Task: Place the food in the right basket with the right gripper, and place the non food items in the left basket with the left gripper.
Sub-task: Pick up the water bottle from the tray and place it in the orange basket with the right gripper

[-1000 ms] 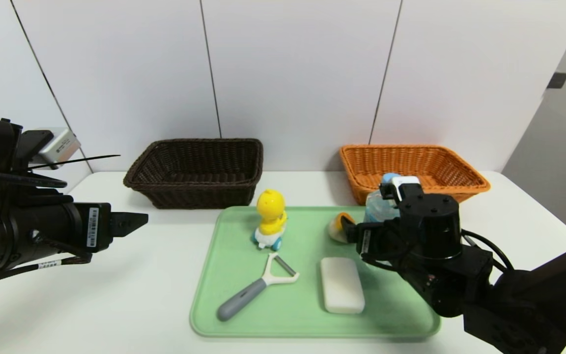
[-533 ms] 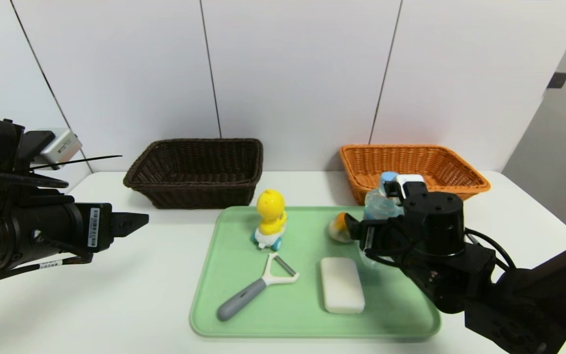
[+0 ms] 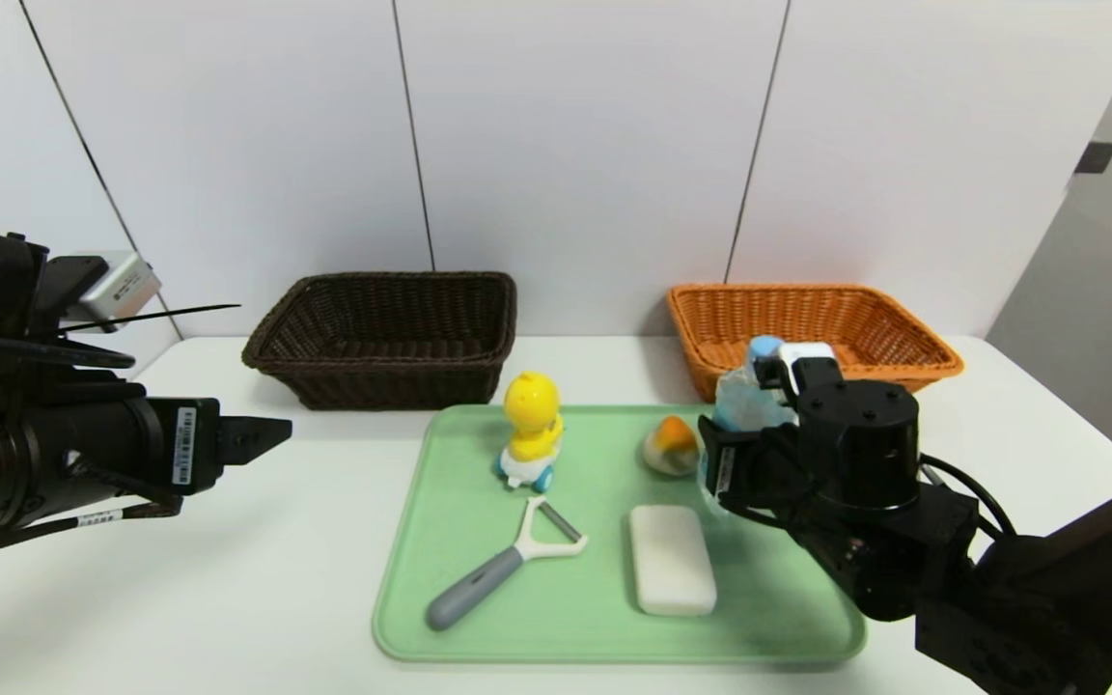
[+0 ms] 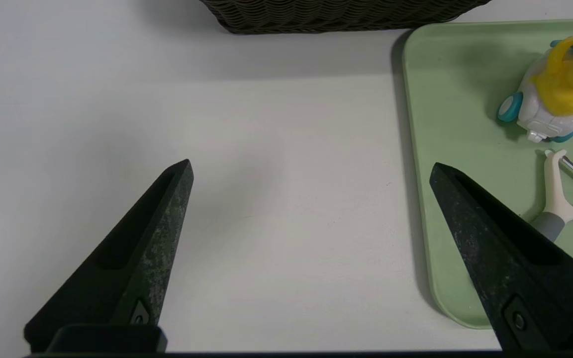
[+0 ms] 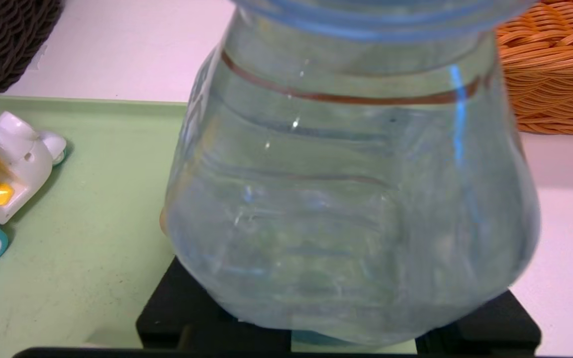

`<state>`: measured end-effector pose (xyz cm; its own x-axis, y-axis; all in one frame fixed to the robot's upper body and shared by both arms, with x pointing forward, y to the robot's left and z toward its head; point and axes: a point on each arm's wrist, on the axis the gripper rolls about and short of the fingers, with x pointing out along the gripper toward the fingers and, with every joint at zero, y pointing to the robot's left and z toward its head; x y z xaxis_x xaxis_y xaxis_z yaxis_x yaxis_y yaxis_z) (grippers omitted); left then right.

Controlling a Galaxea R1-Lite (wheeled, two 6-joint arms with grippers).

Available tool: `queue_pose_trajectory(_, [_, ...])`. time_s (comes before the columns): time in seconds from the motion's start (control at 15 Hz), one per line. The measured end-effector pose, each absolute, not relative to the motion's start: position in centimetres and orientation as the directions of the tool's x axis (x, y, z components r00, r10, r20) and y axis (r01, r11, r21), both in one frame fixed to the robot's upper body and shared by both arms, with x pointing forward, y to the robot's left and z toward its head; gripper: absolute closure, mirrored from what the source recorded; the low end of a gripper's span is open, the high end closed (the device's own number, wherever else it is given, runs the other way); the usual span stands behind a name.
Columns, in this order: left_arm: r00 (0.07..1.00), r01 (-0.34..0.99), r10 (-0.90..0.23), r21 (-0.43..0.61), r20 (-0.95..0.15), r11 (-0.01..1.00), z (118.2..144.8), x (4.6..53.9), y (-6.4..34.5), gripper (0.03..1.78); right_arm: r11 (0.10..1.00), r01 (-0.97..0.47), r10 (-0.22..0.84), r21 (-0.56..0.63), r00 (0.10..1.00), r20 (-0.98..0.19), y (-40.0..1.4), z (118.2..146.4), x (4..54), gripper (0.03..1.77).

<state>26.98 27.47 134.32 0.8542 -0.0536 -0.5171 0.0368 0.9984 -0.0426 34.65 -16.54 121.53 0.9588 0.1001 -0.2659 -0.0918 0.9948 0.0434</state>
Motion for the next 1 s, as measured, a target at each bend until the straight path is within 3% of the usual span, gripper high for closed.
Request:
queue_pose_trajectory(0.67, [0.855, 0.039, -0.057, -0.045, -0.515, 0.998, 134.4, 26.9, 27.5, 0.12, 0.990, -0.125, 0.139, 0.072, 0.960, -0.243, -17.2, 124.0, 33.3, 0.95])
queue_pose_trajectory(1.0, [0.854, 0.041, -0.058, -0.044, -0.518, 0.998, 134.3, 26.9, 27.5, 0.12, 0.978, -0.182, 0.200, 0.097, 0.954, -0.225, -17.4, 129.4, 31.8, 0.95])
